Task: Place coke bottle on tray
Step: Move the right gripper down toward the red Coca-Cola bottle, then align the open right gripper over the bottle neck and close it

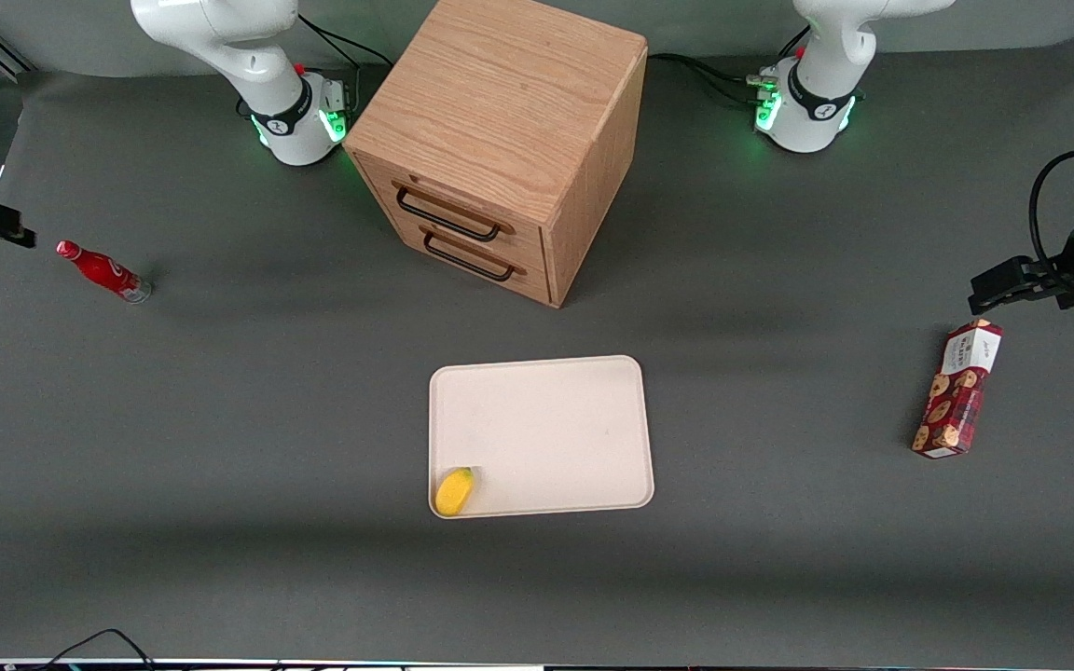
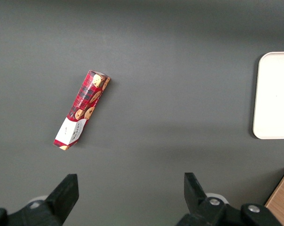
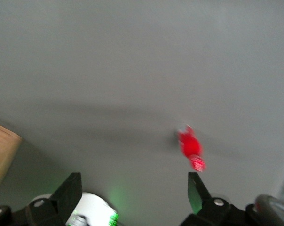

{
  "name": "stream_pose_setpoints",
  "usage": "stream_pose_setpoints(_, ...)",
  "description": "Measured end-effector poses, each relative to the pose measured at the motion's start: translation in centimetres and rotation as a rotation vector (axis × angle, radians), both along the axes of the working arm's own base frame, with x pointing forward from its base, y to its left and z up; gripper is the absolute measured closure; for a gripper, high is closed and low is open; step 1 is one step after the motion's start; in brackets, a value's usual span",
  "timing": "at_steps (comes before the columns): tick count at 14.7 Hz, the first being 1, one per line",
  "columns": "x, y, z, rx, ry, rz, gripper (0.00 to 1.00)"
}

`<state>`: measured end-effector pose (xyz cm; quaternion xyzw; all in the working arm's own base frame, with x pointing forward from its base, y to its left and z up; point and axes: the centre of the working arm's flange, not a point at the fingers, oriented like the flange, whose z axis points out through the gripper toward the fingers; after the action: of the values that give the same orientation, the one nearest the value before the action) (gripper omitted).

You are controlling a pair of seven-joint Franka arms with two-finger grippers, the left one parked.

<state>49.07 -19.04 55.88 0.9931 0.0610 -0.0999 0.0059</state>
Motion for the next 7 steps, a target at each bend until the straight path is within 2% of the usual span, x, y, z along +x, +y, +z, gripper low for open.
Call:
stream_pose_setpoints(2,-1.8,-2.7,-3.7,-0.037,0.018,0.022,0.00)
stream_pose_setpoints(3,-3.0,-3.4,-6.1,-0.052,0.012,0.032,0.00)
stream_pose_setpoints(7,-9.3,-5.0,-16.8,-0.020,-0.019,0.034,0.00)
